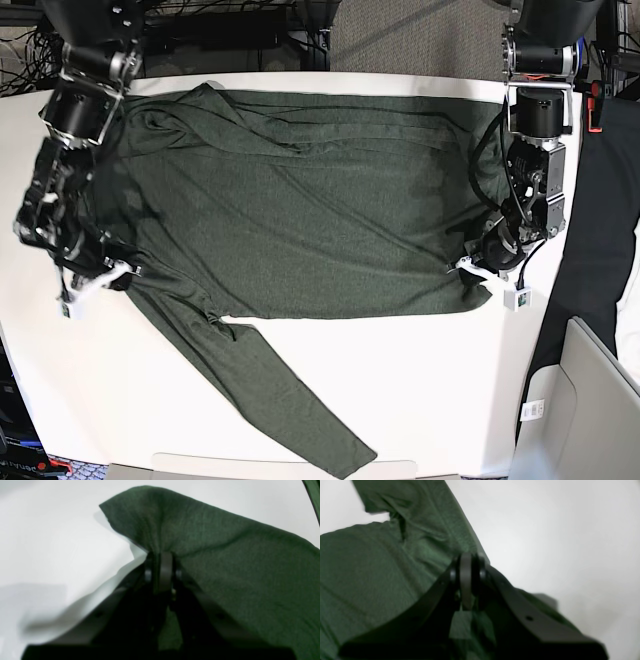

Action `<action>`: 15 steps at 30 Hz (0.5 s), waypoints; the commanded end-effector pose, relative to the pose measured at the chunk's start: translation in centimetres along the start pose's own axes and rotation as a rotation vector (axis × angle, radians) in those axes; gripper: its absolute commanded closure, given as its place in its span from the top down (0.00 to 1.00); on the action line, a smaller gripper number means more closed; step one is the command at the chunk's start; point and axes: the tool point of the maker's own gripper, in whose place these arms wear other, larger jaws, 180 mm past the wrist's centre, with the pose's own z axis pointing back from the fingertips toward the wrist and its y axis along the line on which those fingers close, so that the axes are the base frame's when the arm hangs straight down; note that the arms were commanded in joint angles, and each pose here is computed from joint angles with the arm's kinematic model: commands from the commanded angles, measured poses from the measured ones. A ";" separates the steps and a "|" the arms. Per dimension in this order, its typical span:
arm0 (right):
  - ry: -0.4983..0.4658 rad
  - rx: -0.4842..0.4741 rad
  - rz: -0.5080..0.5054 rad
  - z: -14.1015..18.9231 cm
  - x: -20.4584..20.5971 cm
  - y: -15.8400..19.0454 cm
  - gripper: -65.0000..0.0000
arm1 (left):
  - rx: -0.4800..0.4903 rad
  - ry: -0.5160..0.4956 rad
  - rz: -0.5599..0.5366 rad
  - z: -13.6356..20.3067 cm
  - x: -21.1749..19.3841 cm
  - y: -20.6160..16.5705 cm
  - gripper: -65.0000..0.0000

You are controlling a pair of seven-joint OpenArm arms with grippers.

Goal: Fold the T-shirt properly
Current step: 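Grasp the hem edge with both grippers and lift it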

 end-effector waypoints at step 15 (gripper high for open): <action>-0.067 0.114 -0.131 6.9 -2.2 -2.4 0.02 | 0.007 -0.194 -0.048 5.9 3.5 1.7 0.00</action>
